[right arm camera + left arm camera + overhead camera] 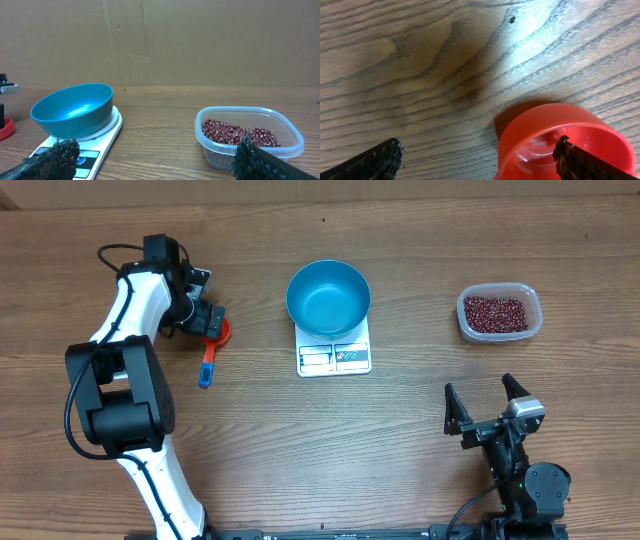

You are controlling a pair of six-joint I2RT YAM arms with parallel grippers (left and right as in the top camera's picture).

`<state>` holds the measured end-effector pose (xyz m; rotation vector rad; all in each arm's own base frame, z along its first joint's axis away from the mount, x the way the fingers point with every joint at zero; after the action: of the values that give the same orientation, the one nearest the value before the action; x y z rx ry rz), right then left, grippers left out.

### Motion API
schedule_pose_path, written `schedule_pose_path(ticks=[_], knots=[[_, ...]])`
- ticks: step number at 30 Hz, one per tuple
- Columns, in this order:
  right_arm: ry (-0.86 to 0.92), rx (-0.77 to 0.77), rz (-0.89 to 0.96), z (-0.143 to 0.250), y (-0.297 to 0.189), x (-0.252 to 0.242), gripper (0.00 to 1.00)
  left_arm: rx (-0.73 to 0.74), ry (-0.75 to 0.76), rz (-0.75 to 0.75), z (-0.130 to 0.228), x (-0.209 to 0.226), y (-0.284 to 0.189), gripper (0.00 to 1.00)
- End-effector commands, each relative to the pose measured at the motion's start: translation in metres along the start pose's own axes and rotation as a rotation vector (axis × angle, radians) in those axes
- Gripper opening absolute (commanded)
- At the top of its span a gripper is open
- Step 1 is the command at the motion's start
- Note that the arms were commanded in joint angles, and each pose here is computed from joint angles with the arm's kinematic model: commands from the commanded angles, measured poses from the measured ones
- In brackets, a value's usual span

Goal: Scoop item into bowl and weigh 150g on scale
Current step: 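Lower the left gripper and close it on the red scoop's rim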

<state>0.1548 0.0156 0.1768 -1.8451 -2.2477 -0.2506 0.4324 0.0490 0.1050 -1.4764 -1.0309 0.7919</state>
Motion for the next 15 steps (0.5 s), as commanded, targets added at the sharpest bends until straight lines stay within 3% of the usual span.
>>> schedule_pose_path(ticks=[1, 15], knots=[[-0.001, -0.001, 0.004, 0.002, 0.0, -0.001, 1.0, 0.015, 0.007, 0.001, -0.001, 0.001, 0.008, 1.0], [-0.001, -0.001, 0.004, 0.002, 0.0, -0.001, 1.0, 0.03, -0.004, 0.009, 0.008, -0.004, 0.023, 1.0]])
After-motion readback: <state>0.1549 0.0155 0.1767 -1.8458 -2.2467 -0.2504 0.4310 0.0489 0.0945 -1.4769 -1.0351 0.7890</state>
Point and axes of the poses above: each gripper's point midway between its finger pads, its own y axis out along the fingers, its own x axis along the line the jaws close on, z = x × y, the point moved 9 cm from there along -y, back along the fingers, and after that the axes turned 12 degrees about y, right-handed, at the moved point
